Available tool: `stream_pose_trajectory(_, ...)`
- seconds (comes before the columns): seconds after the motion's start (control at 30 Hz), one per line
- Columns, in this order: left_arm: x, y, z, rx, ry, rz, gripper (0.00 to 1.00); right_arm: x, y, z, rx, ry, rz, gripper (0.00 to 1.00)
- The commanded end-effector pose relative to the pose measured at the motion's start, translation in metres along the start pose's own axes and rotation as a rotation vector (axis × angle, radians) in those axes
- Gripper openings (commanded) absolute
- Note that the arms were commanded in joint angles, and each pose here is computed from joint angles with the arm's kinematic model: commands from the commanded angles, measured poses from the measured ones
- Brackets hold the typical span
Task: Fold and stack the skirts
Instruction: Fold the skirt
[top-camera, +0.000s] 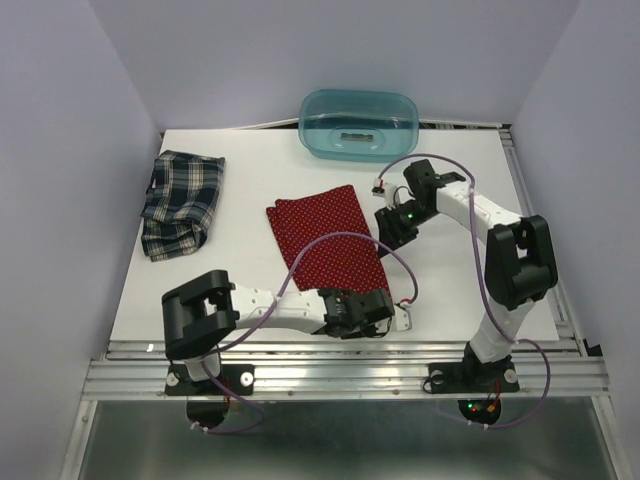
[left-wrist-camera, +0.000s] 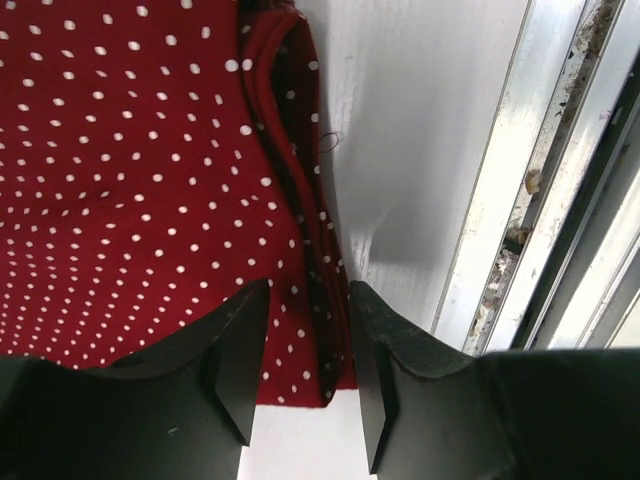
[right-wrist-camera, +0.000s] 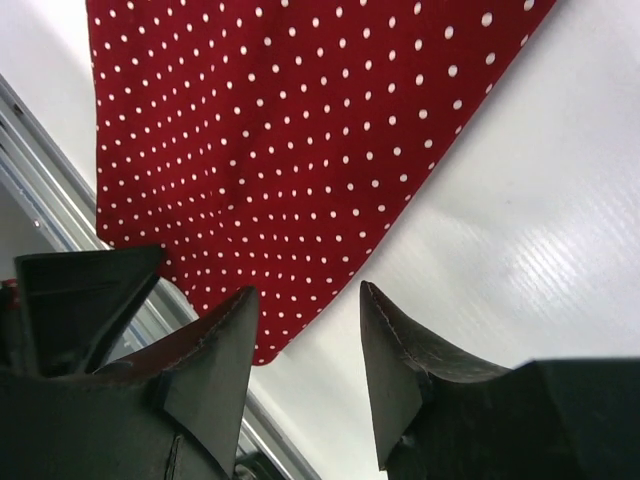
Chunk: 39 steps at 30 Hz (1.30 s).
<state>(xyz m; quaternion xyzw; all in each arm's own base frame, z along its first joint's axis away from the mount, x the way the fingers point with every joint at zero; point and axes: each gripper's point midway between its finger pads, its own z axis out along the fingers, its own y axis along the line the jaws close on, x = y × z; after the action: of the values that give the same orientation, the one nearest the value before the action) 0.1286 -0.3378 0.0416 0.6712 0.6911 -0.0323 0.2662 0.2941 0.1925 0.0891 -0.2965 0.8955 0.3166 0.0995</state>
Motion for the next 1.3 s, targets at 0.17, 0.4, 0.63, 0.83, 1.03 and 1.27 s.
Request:
stream_pose_trajectory(0.17, -0.018, -0.005, 0.012, 0.025, -0.029, -0.021, 0.48, -0.039, 0.011, 0.0, -0.046, -0.075, -0.07, 0.51)
stream_pose_trajectory(0.4, -0.001, -0.016, 0.026, 0.102, 0.008, -0.024, 0.34, -0.045, 0.021, 0.012, -0.067, -0.06, -0.1, 0.51)
stream_pose_trajectory(0.63, 0.022, -0.012, 0.028, 0.161, 0.052, -0.038, 0.19, -0.045, 0.026, 0.034, -0.097, -0.01, -0.126, 0.51)
stream_pose_trajectory(0.83, 0.013, -0.018, 0.017, 0.231, 0.033, -0.015, 0.0, -0.029, 0.031, 0.062, -0.117, 0.054, -0.139, 0.51)
stream_pose_trajectory(1.03, -0.012, -0.016, -0.027, 0.285, -0.052, -0.014, 0.0, -0.004, 0.028, 0.081, -0.105, 0.116, -0.152, 0.51)
stream_pose_trajectory(1.27, -0.019, -0.008, -0.06, 0.274, -0.116, -0.024, 0.0, 0.033, 0.052, 0.1, -0.137, 0.19, -0.185, 0.5)
